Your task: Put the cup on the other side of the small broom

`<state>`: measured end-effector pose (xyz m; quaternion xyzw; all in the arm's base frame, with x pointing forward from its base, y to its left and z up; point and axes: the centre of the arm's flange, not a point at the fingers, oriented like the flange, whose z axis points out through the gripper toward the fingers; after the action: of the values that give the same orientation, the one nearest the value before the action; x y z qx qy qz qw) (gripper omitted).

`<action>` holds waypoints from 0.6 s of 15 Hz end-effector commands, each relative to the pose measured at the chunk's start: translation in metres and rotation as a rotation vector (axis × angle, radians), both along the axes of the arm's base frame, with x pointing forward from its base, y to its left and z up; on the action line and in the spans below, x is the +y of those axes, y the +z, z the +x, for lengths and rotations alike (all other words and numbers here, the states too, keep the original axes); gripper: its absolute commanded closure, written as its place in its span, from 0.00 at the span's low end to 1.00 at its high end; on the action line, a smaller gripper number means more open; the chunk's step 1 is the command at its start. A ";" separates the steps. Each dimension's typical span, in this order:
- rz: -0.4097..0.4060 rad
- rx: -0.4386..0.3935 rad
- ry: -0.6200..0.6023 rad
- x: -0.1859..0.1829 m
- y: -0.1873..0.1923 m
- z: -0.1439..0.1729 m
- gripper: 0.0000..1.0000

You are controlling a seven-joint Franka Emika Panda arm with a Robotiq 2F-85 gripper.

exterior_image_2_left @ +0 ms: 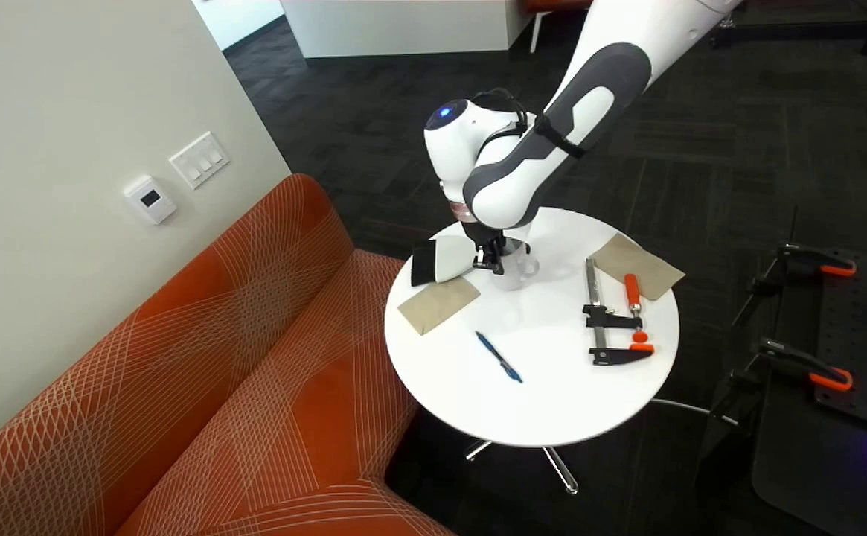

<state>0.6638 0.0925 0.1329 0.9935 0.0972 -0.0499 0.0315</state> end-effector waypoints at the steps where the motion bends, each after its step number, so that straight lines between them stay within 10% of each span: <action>1: 0.022 0.002 0.023 -0.002 0.007 0.009 0.97; 2: 0.021 0.003 0.028 -0.003 0.006 0.009 0.93; 3: 0.020 0.004 0.027 -0.003 0.006 0.009 0.64; 9: 0.017 -0.023 0.012 -0.004 0.030 0.002 0.26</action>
<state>0.6711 0.0907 0.1379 0.9935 0.1016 -0.0418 0.0306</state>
